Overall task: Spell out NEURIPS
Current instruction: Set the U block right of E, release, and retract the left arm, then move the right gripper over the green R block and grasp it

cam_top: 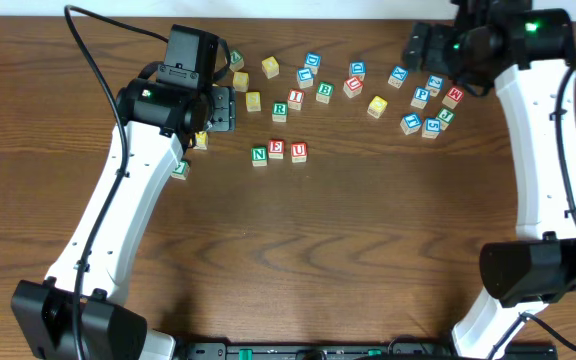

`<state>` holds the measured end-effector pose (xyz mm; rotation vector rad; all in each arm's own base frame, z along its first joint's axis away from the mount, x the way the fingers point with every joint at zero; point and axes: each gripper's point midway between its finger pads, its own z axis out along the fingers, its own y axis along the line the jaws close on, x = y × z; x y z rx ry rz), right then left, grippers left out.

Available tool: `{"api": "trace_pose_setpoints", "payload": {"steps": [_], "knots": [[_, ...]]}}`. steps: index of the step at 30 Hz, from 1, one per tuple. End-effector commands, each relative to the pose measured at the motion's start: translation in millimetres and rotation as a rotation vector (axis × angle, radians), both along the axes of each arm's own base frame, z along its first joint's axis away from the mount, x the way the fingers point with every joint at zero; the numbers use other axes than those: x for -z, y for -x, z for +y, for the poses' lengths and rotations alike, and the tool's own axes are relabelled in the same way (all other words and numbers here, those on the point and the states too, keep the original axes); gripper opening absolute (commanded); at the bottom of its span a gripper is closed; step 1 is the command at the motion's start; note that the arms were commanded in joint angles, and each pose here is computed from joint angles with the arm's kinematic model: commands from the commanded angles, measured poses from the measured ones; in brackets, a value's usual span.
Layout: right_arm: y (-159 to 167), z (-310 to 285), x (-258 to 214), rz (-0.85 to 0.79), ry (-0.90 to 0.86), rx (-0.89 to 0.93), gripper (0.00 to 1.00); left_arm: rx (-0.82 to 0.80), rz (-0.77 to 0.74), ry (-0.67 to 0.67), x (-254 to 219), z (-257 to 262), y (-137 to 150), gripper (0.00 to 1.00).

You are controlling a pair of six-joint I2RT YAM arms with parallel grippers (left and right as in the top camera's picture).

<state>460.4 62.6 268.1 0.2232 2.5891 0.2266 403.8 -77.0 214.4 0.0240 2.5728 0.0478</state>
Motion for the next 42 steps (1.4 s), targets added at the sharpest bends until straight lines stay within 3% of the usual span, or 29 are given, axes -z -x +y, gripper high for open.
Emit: {"api": "trace_pose_setpoints", "payload": {"steps": [1,16,27,38,42], "knots": [[-3,6,7,0.009,0.009,-0.021,0.98,0.003,-0.006,-0.016,-3,4,0,0.72],[-3,10,11,0.019,0.010,-0.030,0.97,-0.018,0.030,-0.011,11,4,-2,0.72],[-13,34,44,0.086,-0.017,-0.023,0.95,-0.071,0.028,0.021,11,4,-2,0.72],[-46,140,85,0.040,-0.149,-0.082,0.89,-0.249,0.011,-0.003,9,65,-9,0.72],[-54,193,120,0.044,-0.197,-0.094,0.79,-0.342,0.028,0.001,12,99,-4,0.72]]}}
